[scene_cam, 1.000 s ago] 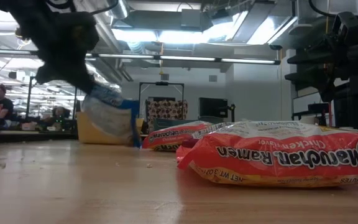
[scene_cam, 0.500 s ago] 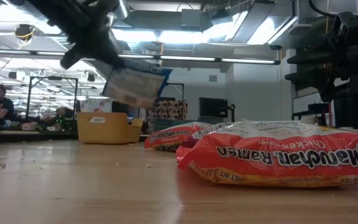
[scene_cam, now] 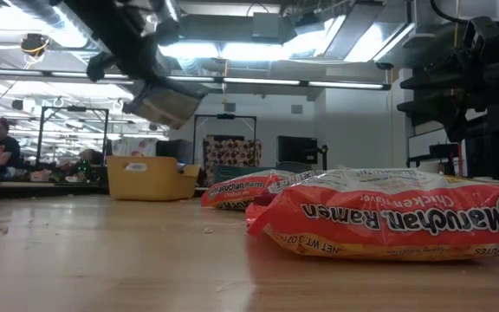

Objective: Sort Maruchan noodles
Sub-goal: Put the blue noodle pack into the yellow bin

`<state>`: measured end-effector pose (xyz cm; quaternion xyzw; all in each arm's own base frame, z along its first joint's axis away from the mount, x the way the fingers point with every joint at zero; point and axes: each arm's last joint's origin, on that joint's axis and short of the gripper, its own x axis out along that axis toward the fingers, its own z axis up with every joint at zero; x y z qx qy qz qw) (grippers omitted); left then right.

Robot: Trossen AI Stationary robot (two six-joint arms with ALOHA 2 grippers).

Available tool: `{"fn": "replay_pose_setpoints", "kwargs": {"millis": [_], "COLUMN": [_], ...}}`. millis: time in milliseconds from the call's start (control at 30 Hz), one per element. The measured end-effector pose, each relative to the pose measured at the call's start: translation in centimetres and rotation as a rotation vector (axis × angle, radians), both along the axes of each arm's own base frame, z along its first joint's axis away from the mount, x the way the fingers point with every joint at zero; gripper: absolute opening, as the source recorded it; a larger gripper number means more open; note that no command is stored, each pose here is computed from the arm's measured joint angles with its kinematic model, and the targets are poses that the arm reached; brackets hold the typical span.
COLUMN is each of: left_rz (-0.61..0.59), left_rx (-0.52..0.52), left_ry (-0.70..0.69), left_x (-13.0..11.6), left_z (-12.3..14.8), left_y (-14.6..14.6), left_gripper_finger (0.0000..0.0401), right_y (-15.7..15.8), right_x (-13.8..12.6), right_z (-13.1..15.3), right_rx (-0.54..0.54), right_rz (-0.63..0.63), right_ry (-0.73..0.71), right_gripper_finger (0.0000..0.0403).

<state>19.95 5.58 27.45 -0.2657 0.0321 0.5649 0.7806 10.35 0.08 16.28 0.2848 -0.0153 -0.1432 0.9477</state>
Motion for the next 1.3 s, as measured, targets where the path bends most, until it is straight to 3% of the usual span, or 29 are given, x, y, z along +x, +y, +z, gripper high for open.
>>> {"fn": "replay_pose_setpoints", "kwargs": {"millis": [133, 333, 533, 700, 1300], "left_rz": [0.09, 0.156, 0.153, 0.159, 0.105], "left_rx": [-0.044, -0.087, -0.12, -0.055, 0.001], "left_ry": [-0.021, 0.056, 0.137, 0.211, 0.455], "left_x": [0.8, 2.6, 3.4, 3.3, 3.4], "left_z": [-1.6, -4.6, -6.5, -6.1, -4.2], "left_y": [1.1, 2.2, 2.6, 2.8, 4.4], "left_gripper_finger": [0.0, 0.0, 0.0, 0.0, 0.0], "right_y": [0.0, 0.0, 0.0, 0.0, 0.0], "right_x": [0.0, 0.0, 0.0, 0.0, 0.0], "right_z": [0.0, 0.0, 0.0, 0.0, 0.0], "right_rx": [-0.001, 0.0, 0.023, 0.024, 0.024], "right_rz": [0.0, 0.001, -0.001, -0.001, 0.0], "right_ry": [0.0, 0.0, -0.006, -0.007, -0.007], "right_gripper_finger": [0.0191, 0.0191, 0.0191, 0.0191, 0.0191]}}
